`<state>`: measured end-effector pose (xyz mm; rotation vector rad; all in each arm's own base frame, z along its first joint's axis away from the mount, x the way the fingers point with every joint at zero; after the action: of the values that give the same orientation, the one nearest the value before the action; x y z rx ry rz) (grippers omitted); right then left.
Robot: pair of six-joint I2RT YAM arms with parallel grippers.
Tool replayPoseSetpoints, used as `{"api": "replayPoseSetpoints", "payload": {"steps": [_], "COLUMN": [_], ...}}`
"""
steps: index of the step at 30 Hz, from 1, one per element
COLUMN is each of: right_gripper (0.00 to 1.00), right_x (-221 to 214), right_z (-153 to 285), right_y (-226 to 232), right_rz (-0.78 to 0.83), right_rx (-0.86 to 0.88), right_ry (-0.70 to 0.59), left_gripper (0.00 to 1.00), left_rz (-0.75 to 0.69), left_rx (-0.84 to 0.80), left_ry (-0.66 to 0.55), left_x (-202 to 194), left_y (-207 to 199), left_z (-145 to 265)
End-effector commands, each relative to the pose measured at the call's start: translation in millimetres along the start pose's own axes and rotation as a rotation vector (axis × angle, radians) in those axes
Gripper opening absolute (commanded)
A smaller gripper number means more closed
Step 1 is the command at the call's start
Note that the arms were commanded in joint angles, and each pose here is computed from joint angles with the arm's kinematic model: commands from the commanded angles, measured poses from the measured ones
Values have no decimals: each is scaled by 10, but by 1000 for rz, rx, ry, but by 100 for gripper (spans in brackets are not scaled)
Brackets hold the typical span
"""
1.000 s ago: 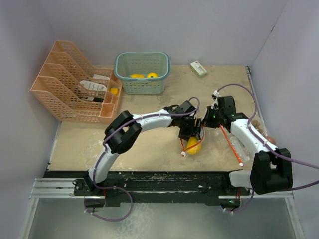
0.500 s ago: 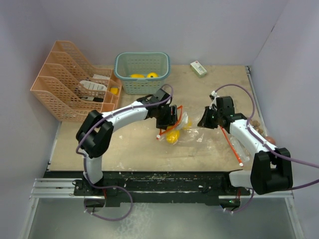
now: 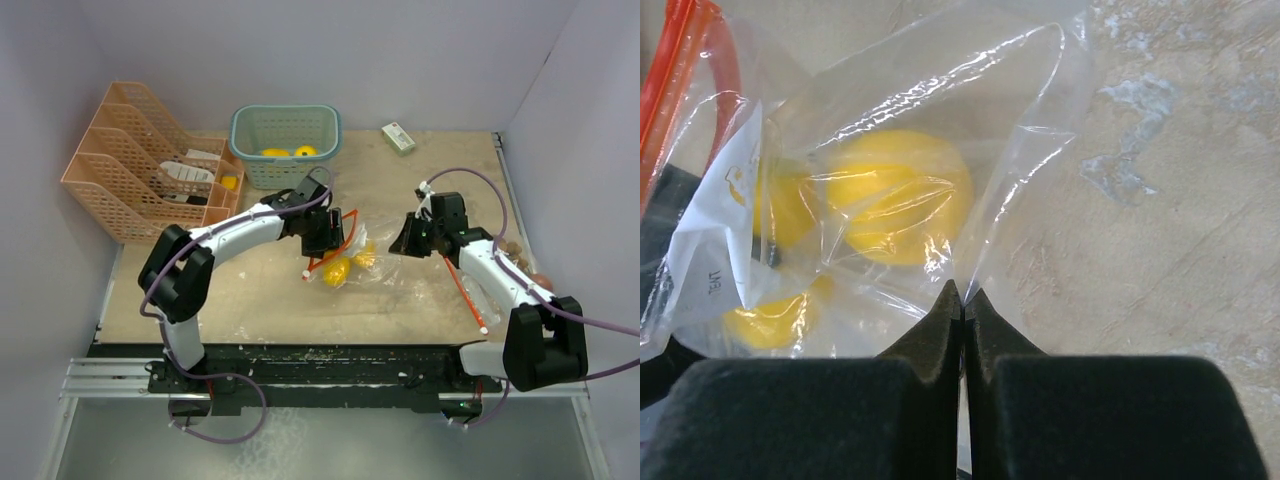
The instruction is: Open the zip-top bag and remove the fake food
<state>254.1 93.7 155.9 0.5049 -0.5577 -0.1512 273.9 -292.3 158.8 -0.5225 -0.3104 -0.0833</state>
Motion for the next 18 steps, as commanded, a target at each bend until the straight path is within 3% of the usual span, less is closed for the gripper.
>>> {"api": "replayPoseSetpoints", "payload": {"steps": [1, 8, 18], "right_gripper": [0, 0, 0], "right_x": [35, 31, 13], "right_z": [23, 29, 24], "right_y": [-102, -114, -118], "right_rz": [7, 3, 3], "right_rx": [-68, -76, -72], "right_ry": [-37, -46, -37], "left_gripper": [40, 41, 41], "left_rz": [74, 181, 267], "left_rx": [150, 193, 112], "left_ry": [-61, -114, -194], "left_x": [55, 124, 314], "left_y": [394, 744, 936], "left_z": [219, 396, 650]}}
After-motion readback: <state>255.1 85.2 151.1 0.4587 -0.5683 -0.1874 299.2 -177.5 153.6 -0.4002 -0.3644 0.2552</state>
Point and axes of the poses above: each gripper's point midway between its finger pads, its own z axis back along the fingers, its own y axis along the line the jaws close on, x = y × z, the point moved 8 cm from there along z, back along the fingers, and after that the axes turned 4 degrees about -z, right-handed, at the moved point
